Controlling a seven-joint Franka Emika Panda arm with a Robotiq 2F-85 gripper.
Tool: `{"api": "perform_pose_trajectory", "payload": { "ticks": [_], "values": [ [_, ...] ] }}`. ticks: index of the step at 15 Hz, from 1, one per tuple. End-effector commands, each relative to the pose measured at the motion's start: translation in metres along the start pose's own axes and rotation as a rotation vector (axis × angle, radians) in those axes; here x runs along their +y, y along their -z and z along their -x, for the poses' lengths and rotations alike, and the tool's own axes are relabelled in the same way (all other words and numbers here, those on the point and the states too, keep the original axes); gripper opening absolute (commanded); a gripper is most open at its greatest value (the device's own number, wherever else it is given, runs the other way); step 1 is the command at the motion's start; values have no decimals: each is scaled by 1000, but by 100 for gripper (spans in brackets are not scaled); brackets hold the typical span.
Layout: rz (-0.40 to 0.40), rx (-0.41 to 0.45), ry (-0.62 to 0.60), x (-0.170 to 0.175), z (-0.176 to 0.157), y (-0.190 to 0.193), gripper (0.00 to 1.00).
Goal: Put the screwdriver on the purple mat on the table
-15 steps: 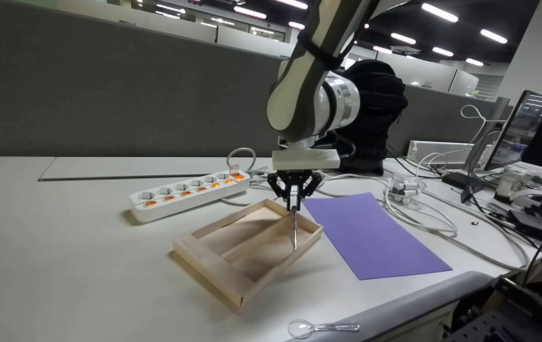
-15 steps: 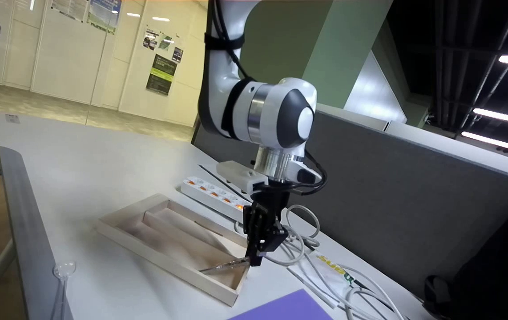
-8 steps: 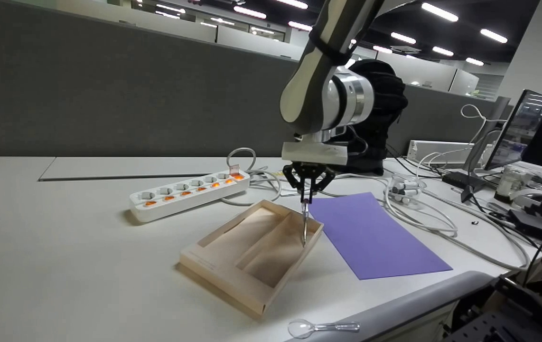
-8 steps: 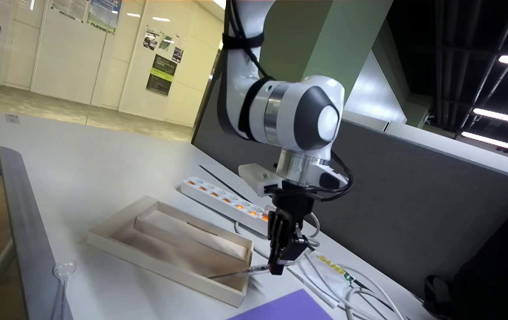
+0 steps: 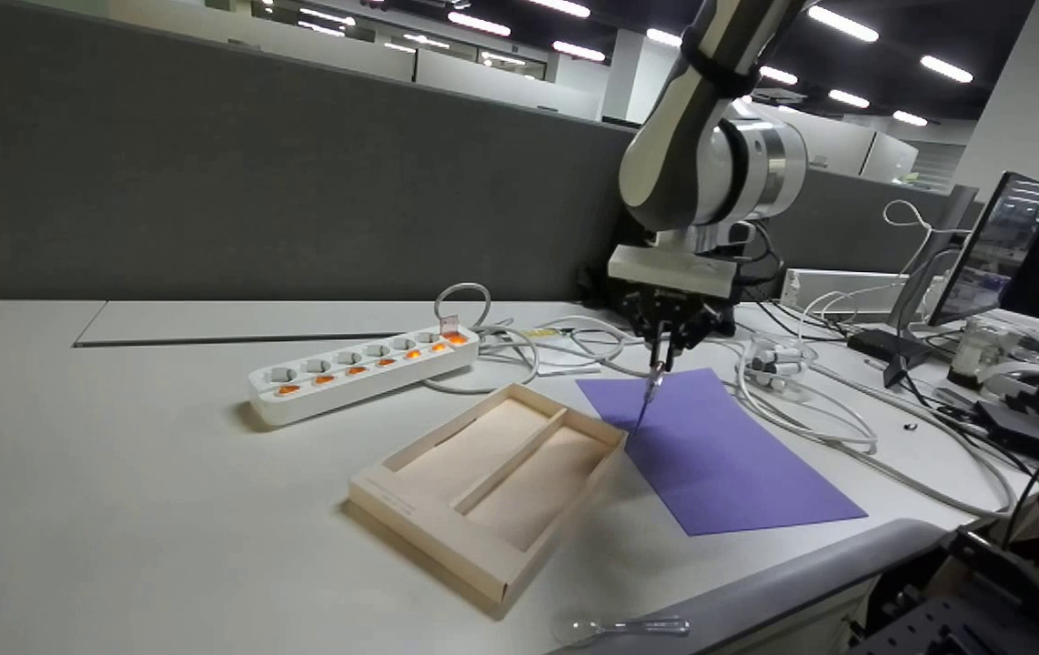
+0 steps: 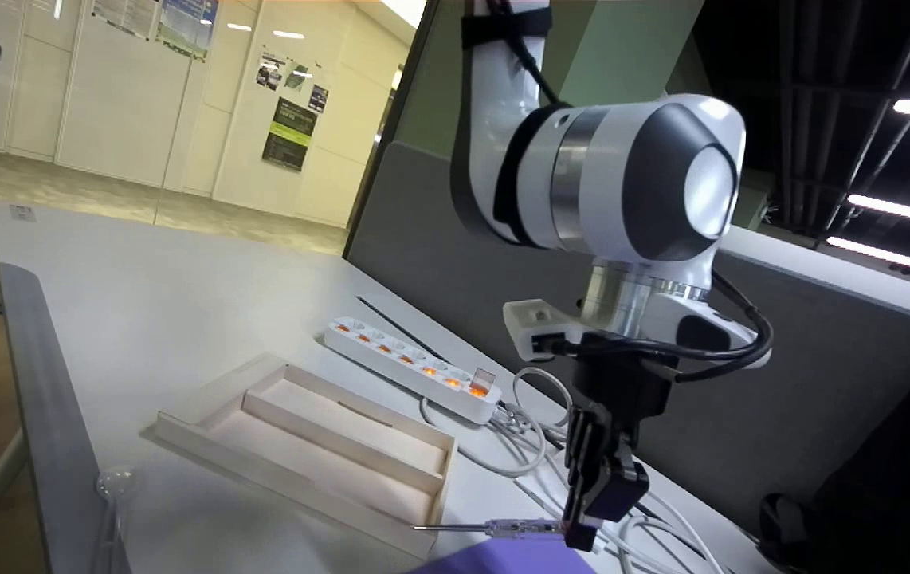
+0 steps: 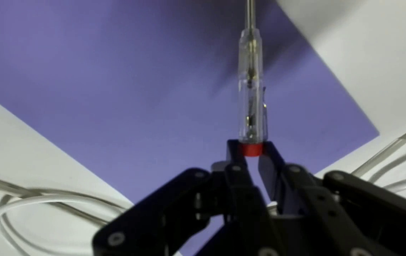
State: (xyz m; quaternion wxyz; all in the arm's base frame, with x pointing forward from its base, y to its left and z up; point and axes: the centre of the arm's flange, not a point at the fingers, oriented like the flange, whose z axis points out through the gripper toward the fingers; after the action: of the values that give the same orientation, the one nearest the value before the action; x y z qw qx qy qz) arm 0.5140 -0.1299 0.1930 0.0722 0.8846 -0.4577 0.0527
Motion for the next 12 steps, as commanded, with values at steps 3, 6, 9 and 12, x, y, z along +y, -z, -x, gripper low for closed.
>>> {"api": "perform_pose_trajectory", "payload": {
  "ticks": [3, 6, 9, 12],
  "values": [
    [-28, -63, -179, 50, -11, -10, 4],
    [-49, -93, -218, 60, -20, -26, 4],
    [-65, -122, -232, 62, -26, -41, 4],
    [-77, -158, -229, 59, -29, -57, 4]
  ]
}}
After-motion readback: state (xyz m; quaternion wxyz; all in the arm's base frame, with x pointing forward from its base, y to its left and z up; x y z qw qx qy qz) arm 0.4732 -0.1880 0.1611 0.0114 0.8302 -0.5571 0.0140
